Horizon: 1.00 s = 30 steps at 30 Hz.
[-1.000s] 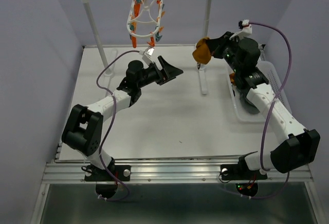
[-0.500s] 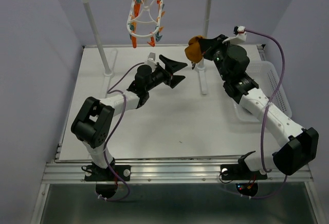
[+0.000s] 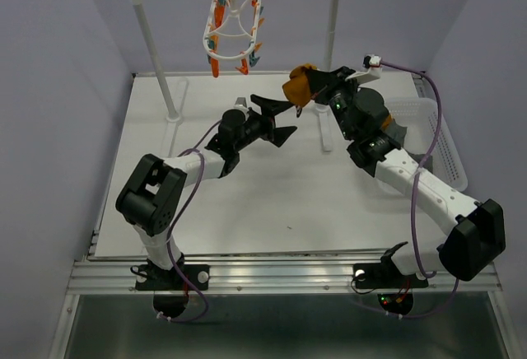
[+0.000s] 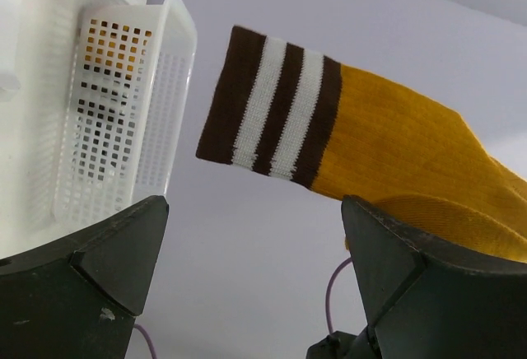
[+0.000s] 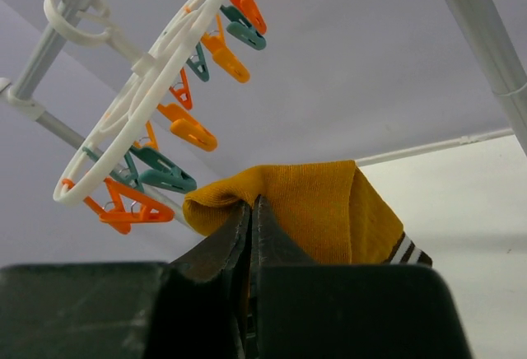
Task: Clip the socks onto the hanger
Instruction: Pick up the sock from the bin.
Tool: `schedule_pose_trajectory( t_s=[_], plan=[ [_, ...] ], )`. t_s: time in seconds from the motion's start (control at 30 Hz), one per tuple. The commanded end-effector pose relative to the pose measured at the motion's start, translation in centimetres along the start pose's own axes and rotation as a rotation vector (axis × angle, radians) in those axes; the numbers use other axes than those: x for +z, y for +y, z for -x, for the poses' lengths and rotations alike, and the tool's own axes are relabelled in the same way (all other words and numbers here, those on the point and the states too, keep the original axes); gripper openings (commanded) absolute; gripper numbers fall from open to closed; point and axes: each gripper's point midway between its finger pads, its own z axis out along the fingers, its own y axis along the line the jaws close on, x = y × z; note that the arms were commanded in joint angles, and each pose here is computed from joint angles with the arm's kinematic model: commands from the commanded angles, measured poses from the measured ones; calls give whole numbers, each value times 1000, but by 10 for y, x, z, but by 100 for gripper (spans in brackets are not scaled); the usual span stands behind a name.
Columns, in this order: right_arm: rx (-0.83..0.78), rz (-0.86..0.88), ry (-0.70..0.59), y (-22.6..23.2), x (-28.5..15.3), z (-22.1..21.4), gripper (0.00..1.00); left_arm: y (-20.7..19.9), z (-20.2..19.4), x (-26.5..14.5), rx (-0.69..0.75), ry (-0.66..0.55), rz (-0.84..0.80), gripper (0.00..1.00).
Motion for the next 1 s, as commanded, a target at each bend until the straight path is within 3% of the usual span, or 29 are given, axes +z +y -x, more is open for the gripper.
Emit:
schedule_pose_trajectory(
  t_s=[0.0, 0.23, 0.4, 0.6, 0.83, 0.87, 0.97],
  plan=[
    [55, 71, -93, 20, -6, 23, 1, -25, -5, -4, -28, -6, -71, 99],
    [41, 110, -106, 23, -19, 23, 1, -19, -5, -2, -44, 2, -47, 99],
    [-48, 280, -101, 46, -33, 21, 1, -5, -12, 3, -72, 63, -10, 99],
    [-67, 302, -81, 48, -31, 14, 1, -22, -6, -13, -41, -20, -58, 99],
    [-113, 177, -91, 37, -22, 30, 1, -22, -3, -18, 144, -56, -43, 99],
    [-124, 165, -107, 40, -20, 39, 1, -25, -7, -17, 253, -40, -53, 99],
    [-159, 134, -63, 36, -17, 34, 1, -29, -10, -15, 407, -24, -40, 99]
  ],
)
